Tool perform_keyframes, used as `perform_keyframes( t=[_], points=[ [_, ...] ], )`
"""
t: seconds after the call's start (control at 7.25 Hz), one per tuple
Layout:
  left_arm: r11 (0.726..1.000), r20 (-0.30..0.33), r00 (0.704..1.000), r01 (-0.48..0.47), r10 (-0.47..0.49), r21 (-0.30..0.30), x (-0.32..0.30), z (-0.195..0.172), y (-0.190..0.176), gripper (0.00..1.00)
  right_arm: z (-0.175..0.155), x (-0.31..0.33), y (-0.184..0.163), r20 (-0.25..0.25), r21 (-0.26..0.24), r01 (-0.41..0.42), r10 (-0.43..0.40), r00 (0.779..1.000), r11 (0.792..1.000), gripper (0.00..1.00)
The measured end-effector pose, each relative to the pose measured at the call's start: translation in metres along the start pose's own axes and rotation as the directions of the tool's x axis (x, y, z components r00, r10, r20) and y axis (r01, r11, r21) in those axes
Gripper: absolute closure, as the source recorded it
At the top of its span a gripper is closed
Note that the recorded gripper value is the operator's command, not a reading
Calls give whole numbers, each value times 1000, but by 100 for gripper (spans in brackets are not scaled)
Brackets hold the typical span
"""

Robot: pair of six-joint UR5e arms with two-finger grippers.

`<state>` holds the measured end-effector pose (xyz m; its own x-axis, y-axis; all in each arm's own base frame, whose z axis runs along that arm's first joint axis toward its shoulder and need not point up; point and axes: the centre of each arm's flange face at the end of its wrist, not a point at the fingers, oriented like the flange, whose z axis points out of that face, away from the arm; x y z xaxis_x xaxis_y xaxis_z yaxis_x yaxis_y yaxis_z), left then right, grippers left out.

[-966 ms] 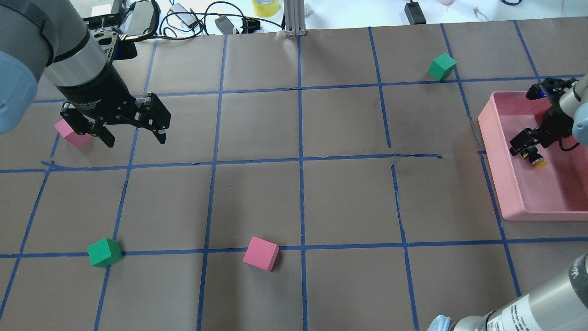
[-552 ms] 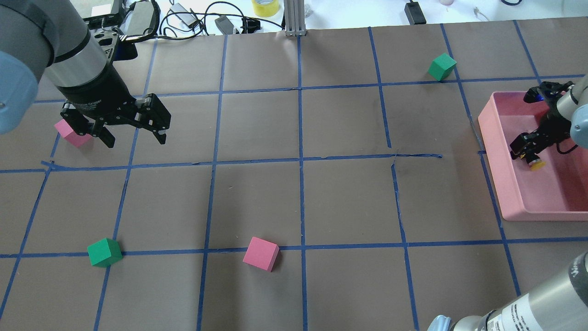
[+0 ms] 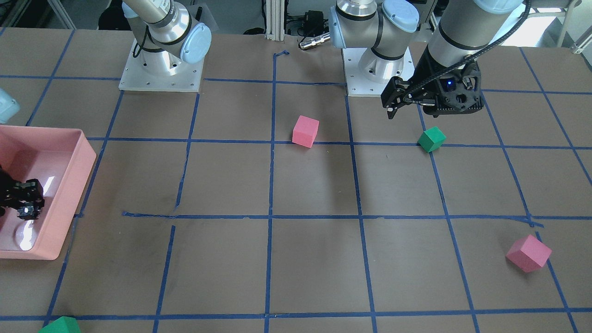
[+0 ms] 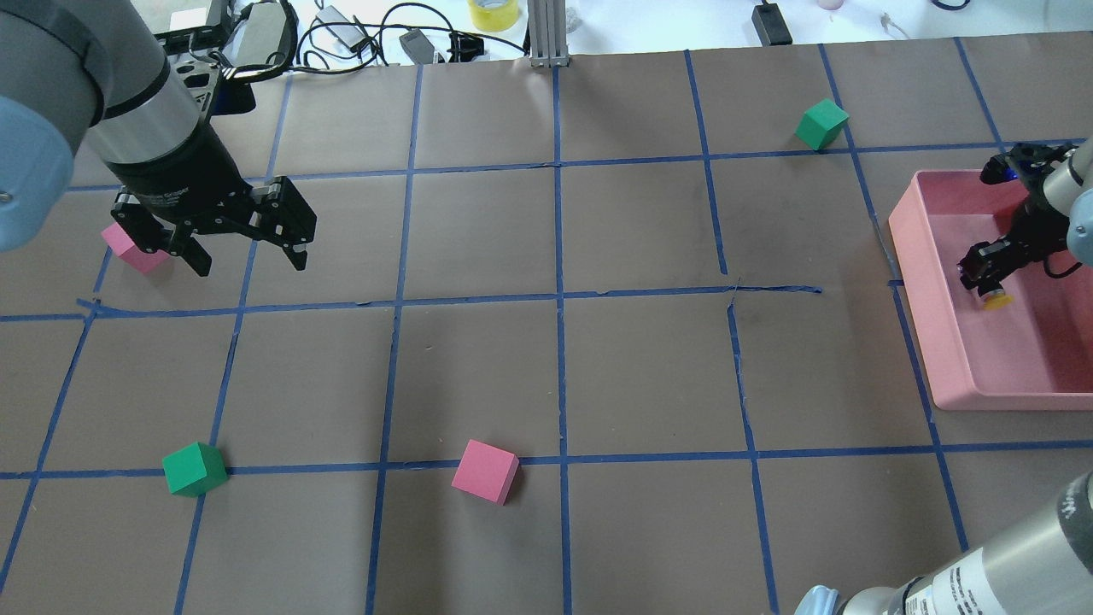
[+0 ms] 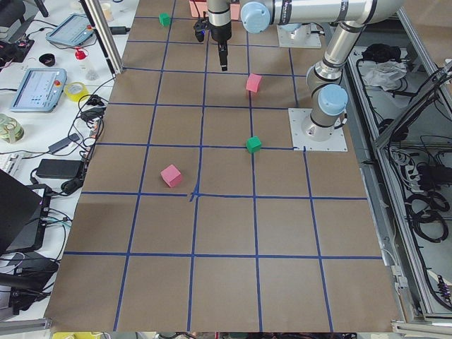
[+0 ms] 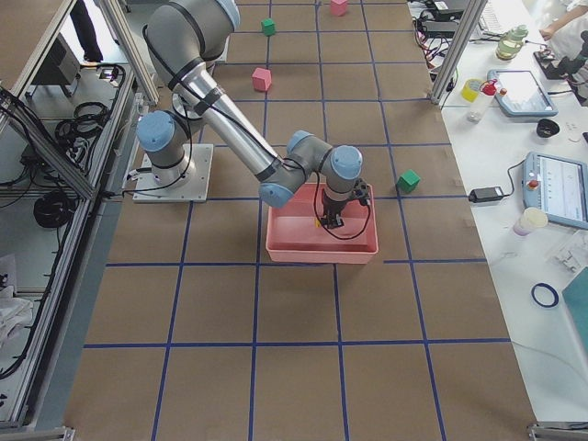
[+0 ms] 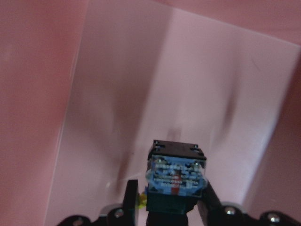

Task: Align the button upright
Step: 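Lift the button out of the bin and carry it toward the table center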

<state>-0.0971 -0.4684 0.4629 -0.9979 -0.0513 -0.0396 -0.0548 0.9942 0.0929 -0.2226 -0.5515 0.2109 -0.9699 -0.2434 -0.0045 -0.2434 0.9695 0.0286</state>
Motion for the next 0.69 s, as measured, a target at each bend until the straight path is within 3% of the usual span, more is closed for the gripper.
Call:
perform_keyframes(
  t=[0.41,0.69],
  points=[
    [1000,0,1000,0,0,0,0,0,0,0,-59,0,-8,-22,19,1,0,1000,1000,100],
    [1000,1,1000,-2,2,2,0,-1,0,0,-124,-22,-36,-31,35,24,-23,999,999,100]
  ],
)
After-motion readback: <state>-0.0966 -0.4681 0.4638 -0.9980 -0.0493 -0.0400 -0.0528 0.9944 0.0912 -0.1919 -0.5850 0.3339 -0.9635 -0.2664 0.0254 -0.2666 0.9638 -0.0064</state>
